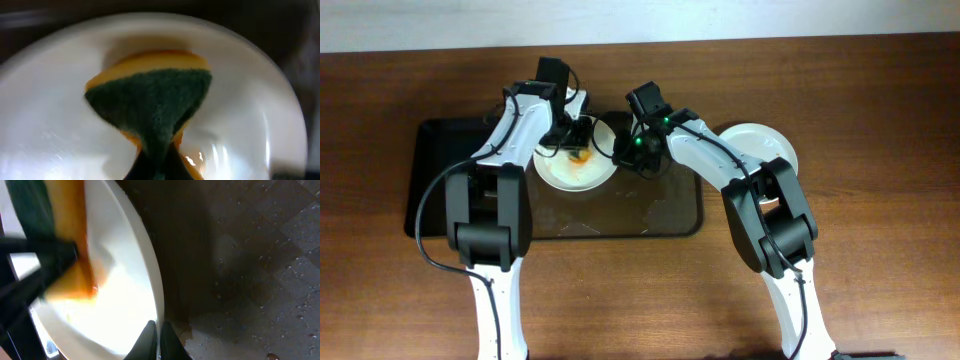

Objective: Clean dirty plates on tray and stack at the side
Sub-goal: 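Scrub the cream plate with the sponge while the right gripper holds rim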

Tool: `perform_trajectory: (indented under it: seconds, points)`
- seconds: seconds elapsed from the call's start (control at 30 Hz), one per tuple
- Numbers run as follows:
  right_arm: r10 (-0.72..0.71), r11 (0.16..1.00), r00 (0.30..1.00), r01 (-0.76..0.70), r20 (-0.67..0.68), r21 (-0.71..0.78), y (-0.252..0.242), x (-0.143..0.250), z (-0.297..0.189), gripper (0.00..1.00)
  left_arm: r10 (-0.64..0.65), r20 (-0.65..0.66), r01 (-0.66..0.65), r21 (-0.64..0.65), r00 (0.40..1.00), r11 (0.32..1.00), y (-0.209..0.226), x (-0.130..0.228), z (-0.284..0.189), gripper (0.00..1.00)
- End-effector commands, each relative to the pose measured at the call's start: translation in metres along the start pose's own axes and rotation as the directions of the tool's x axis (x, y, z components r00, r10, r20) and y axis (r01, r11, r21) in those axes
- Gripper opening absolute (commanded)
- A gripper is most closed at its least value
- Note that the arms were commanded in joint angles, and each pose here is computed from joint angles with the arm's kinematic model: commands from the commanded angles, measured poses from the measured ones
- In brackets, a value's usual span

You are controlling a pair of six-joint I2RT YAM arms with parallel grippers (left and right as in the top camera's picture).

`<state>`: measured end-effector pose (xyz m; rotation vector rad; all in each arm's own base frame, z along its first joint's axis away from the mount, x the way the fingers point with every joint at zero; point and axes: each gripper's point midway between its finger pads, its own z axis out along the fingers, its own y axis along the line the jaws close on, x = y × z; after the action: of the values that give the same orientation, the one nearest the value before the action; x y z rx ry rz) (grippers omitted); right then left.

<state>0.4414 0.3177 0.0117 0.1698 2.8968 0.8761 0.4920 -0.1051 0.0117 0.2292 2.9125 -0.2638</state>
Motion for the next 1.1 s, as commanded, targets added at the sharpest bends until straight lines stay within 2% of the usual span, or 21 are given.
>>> perform_trajectory:
  seconds: [0.0,0.07,0.1,0.23,0.27,0.3,0.37,0.4,0.43,0.47,0.5,0.67,0.73,0.8,0.87,0.93,1.0,1.07]
  points:
    - [-0.003,0.998,1.0,0.003,-0.009,0.055,-0.015,0.005,0.01,0.04,-0.215,0.04,0.218,-0.268,0.976,0.939,0.048,0.004,0.012,0.01]
    - [-0.003,0.998,1.0,0.003,-0.009,0.055,-0.015,0.005,0.01,0.04,-0.337,0.061,0.332,-0.4,0.939,0.854,0.07,0.019,0.006,0.0]
    - [-0.003,0.998,1.0,0.003,-0.009,0.055,-0.015,0.005,0.01,0.04,-0.366,0.048,0.349,-0.436,0.929,0.829,0.075,0.028,0.004,0.0]
    - [-0.002,0.999,1.0,0.003,-0.009,0.054,-0.015,0.005,0.01,0.04,-0.375,-0.072,0.299,-0.473,0.924,0.828,0.074,0.058,0.0,0.01]
    - [-0.002,0.999,1.0,0.003,-0.009,0.054,-0.015,0.005,0.01,0.04,-0.326,-0.132,0.241,-0.433,0.936,0.868,0.066,0.062,0.002,0.01]
    - [-0.002,0.999,1.0,0.003,-0.009,0.054,-0.015,0.005,0.01,0.04,-0.243,-0.209,0.163,-0.34,0.947,0.926,0.051,0.067,0.006,0.01]
    - [-0.002,0.999,1.0,0.003,-0.01,0.054,-0.015,0.006,0.01,0.04,-0.058,-0.313,0.035,-0.078,0.948,0.996,0.013,0.076,0.01,0.0]
    - [-0.003,0.999,1.0,0.003,-0.011,0.052,-0.015,0.006,0.01,0.04,0.089,-0.323,-0.048,0.132,0.942,0.99,-0.017,0.08,0.008,0.01]
    - [-0.003,0.999,1.0,0.003,-0.011,0.052,-0.015,0.006,0.01,0.04,0.194,-0.295,-0.107,0.288,0.935,0.952,-0.039,0.083,0.003,0.0]
    - [-0.003,0.999,1.0,0.003,-0.011,0.052,-0.015,0.006,0.01,0.04,0.253,-0.265,-0.146,0.365,0.93,0.919,-0.05,0.083,-0.001,0.0]
    - [-0.003,0.999,1.0,0.003,-0.011,0.052,-0.015,0.006,0.01,0.04,0.283,-0.247,-0.17,0.395,0.927,0.903,-0.054,0.083,-0.002,0.0]
    - [-0.003,0.999,1.0,0.003,-0.011,0.052,-0.015,0.006,0.01,0.04,0.258,-0.291,-0.134,0.385,0.921,0.913,-0.051,0.09,0.005,0.0]
    - [-0.003,0.999,1.0,0.003,-0.011,0.052,-0.015,0.006,0.01,0.04,0.064,-0.421,0.021,0.194,0.905,0.981,-0.025,0.106,0.017,0.0]
    - [-0.003,0.999,1.0,0.003,-0.011,0.052,-0.015,0.006,0.01,0.04,-0.125,-0.471,0.093,-0.09,0.873,0.992,0.015,0.122,0.02,0.0]
    - [-0.003,0.999,1.0,0.003,-0.01,0.052,-0.015,0.006,0.01,0.04,-0.258,-0.453,0.11,-0.327,0.854,0.939,0.049,0.132,0.014,0.01]
    - [-0.003,0.999,1.0,0.004,-0.01,0.051,-0.015,0.005,0.01,0.04,-0.335,-0.413,0.103,-0.49,0.847,0.866,0.073,0.136,0.002,0.01]
    - [-0.003,0.999,1.0,0.004,-0.01,0.052,-0.015,0.005,0.01,0.04,-0.405,-0.328,0.113,-0.643,0.853,0.758,0.097,0.136,-0.012,0.01]
    - [-0.004,0.999,1.0,0.004,-0.009,0.051,-0.015,0.005,0.01,0.04,-0.462,-0.193,0.205,-0.704,0.866,0.68,0.107,0.123,-0.011,0.01]
